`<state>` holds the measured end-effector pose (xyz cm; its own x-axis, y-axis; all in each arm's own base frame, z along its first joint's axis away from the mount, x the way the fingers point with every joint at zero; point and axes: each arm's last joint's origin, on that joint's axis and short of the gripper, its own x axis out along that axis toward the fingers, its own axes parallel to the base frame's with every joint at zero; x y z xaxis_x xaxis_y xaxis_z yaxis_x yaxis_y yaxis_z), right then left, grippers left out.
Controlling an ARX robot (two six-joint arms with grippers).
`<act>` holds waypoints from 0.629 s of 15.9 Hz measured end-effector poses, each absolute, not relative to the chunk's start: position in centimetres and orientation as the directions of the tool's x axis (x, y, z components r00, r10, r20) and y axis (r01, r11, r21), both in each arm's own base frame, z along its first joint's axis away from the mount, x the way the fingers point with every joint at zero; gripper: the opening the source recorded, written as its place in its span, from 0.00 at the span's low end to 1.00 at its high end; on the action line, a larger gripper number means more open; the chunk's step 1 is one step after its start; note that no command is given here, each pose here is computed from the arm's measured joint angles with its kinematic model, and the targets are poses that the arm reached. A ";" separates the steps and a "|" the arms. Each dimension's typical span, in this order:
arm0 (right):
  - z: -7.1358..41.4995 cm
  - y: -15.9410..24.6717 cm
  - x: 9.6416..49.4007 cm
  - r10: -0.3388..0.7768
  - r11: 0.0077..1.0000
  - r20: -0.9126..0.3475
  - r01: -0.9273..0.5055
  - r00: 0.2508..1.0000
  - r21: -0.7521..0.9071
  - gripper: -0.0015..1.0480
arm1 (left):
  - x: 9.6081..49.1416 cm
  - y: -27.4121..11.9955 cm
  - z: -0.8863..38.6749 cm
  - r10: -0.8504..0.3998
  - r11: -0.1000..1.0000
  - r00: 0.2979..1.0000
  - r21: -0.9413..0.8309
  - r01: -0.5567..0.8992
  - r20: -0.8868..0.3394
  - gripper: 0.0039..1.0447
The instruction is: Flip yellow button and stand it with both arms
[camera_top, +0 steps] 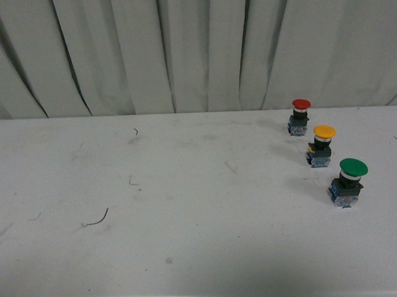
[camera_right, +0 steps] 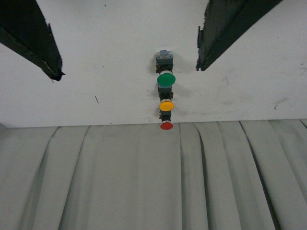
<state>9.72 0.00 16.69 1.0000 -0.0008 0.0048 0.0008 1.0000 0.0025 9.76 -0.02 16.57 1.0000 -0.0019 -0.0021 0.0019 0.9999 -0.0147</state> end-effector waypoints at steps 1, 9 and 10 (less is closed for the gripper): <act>16.7 0.0 9.7 -0.001 1.000 0.005 0.001 1.000 0.002 0.93 | 9.8 0.0 16.6 -0.002 1.000 1.000 -0.014 0.002 -0.002 0.94; 16.7 0.0 9.7 -0.001 1.000 0.005 0.001 1.000 0.002 0.94 | 9.8 0.0 16.6 -0.002 1.000 1.000 -0.014 0.002 -0.002 0.94; 16.7 0.0 9.7 0.000 1.000 0.005 0.000 1.000 0.002 0.94 | 9.8 0.0 16.6 -0.002 1.000 1.000 -0.014 0.002 -0.002 0.94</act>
